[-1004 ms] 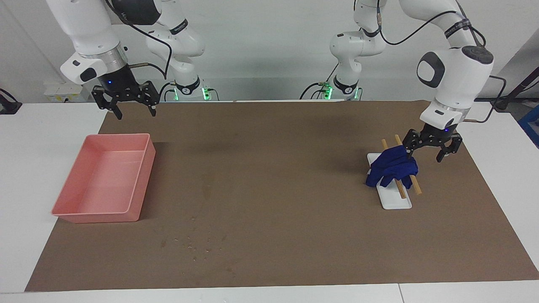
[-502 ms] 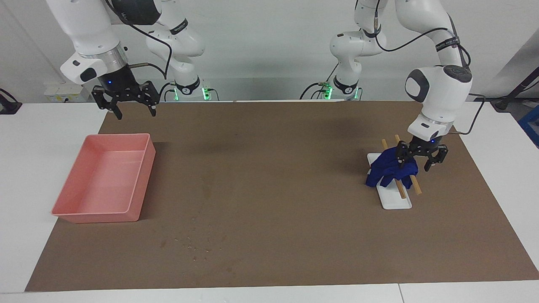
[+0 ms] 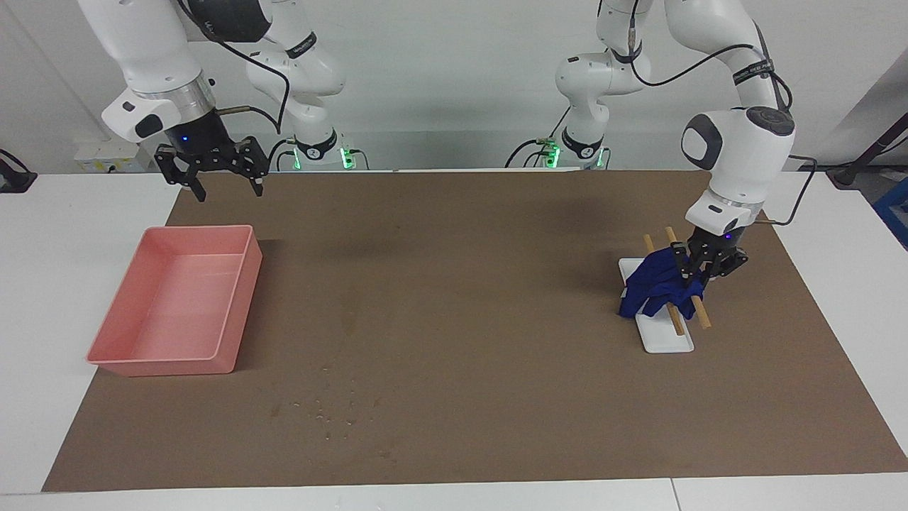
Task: Wipe water with towel using both arms
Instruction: 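Grasp the blue towel on the white tray with the left gripper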
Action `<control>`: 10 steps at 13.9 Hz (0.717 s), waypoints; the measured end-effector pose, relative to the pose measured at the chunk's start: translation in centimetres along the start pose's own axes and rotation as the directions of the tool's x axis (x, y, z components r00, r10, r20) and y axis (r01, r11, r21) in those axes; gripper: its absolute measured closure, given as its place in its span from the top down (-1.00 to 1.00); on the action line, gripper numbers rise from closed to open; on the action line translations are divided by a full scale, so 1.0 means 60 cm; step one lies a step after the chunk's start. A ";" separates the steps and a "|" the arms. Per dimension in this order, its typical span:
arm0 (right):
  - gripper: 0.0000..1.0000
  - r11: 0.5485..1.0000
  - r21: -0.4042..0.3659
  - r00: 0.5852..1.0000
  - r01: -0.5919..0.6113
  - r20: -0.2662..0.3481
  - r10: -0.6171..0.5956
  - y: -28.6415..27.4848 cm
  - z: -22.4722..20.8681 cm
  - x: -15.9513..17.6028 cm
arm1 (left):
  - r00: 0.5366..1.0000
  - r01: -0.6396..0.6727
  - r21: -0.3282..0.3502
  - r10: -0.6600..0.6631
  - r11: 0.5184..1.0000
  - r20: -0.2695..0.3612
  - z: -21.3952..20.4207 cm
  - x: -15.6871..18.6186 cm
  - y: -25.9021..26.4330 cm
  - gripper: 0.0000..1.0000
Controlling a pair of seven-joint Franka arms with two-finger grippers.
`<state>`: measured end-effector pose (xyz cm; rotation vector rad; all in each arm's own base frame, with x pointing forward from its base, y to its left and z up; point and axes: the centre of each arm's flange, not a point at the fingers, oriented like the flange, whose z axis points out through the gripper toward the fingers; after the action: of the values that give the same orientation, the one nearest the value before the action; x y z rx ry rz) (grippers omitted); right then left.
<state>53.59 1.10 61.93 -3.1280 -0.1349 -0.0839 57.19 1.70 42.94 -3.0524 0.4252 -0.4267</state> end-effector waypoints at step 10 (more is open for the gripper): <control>1.00 1.000 0.000 1.000 -0.002 0.005 0.002 0.002 0.001 -0.001 | 0.883 0.451 -0.030 -0.440 0.892 0.163 -0.047 0.021 0.011 -0.73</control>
<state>53.53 0.97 61.88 -3.1282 -0.1312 -0.0754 57.39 0.73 45.93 -3.2017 -0.2880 -0.1849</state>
